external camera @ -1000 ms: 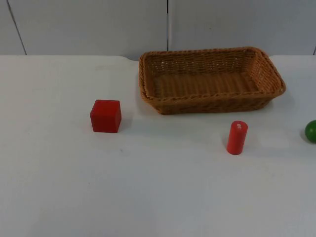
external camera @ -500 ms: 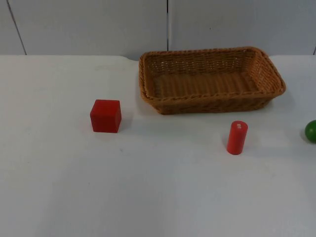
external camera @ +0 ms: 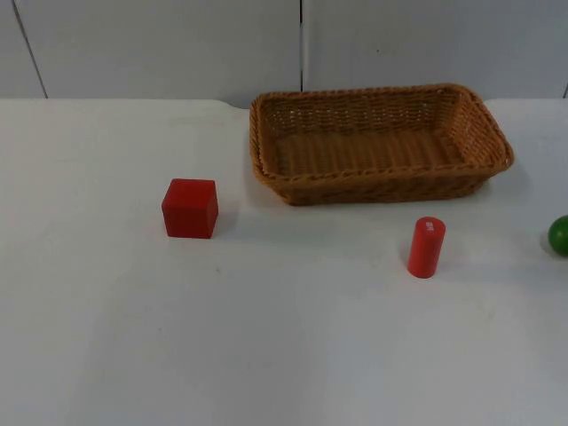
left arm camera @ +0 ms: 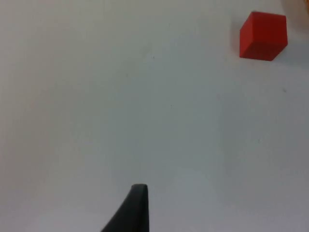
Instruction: Pick up the basket with the left hand and place the object to the left of the red cylinder into the basket with the right hand.
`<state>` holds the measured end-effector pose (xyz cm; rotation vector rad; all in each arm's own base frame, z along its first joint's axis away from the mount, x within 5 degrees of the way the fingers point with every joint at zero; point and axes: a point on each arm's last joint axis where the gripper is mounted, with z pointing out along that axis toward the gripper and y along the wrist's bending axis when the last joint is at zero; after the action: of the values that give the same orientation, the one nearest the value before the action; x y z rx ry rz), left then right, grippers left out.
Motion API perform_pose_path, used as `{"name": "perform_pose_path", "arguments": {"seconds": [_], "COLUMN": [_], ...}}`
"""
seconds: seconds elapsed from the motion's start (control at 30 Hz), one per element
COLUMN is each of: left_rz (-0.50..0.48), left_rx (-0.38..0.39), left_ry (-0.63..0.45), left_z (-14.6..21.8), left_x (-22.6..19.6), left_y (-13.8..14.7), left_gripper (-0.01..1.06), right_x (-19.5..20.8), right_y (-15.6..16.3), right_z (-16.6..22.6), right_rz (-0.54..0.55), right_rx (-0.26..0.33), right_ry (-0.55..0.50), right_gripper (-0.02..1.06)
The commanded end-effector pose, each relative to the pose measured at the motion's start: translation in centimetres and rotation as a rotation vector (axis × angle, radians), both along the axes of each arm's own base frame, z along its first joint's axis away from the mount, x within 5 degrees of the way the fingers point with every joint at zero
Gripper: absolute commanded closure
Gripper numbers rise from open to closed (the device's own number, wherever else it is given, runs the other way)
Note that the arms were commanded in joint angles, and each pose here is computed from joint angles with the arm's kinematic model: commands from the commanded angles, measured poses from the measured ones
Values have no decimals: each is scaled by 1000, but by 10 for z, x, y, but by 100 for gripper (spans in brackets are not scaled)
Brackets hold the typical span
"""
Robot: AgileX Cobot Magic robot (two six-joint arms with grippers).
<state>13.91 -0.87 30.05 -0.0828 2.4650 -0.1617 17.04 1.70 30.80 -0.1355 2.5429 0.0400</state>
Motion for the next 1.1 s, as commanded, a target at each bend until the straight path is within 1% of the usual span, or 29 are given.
{"name": "perform_pose_path", "arguments": {"seconds": [0.0, 0.1, 0.2, 0.27, 0.37, 0.4, 0.47, 0.53, 0.57, 0.6, 0.63, 0.67, 0.77, 0.8, 0.93, 0.97, 1.0, 1.07], "left_rz": [-14, -27, -57, -65, -90, -107, -113, -133, -141, -158, -158, -170, -212, -212, -297, -303, -303, -339], "left_rx": [-9, -20, -31, -31, -42, -47, -51, -78, -80, -102, -102, -112, -114, -114, -116, -127, -127, -139], "left_ry": [1, 30, 79, 87, 118, 120, 121, 130, 134, 147, 147, 155, 171, 171, 166, 188, 188, 190], "left_z": [0, -4, -10, -9, -10, -9, -9, -11, -12, -14, -14, -17, -25, -25, -31, -38, -38, -44], "left_x": [4, 10, 25, 31, 59, 74, 81, 112, 119, 142, 142, 158, 203, 203, 263, 277, 277, 308], "left_y": [-1, -3, -5, -6, -8, -9, -10, -13, -13, -16, -16, -17, -31, -31, -66, -74, -74, -95], "left_gripper": [0, 0, 0, 2, 6, 8, 8, 8, 8, 8, 8, 8, 8, 8, 8, 8, 8, 8], "right_x": [6, 9, 10, 10, 10, 10, 10, 10, 10, 10, 10, 10, 10, 10, 10, 10, 10, 10], "right_y": [0, 0, 0, 0, 0, 0, 0, 0, 0, 0, 0, 0, 0, 0, 0, 0, 0, 0], "right_z": [-2, -4, -4, -4, -4, -4, -4, -4, -4, -4, -4, -4, -4, -4, -4, -4, -4, -4], "right_rz": [1, 1, 1, 1, 1, 1, 1, 1, 1, 1, 1, 1, 1, 1, 1, 1, 1, 2], "right_rx": [-5, -5, -4, -4, -4, -4, -4, -4, -4, -4, -4, -4, -4, -4, -4, -4, -4, -10], "right_ry": [7, 11, 4, 4, 4, 4, 4, 4, 1, 1, 1, 1, 1, 1, 4, 4, 4, -1], "right_gripper": [-1, -1, -1, -1, -1, -1, -1, -1, -1, -1, -1, -1, -1, -1, -1, -1, -1, -1]}}
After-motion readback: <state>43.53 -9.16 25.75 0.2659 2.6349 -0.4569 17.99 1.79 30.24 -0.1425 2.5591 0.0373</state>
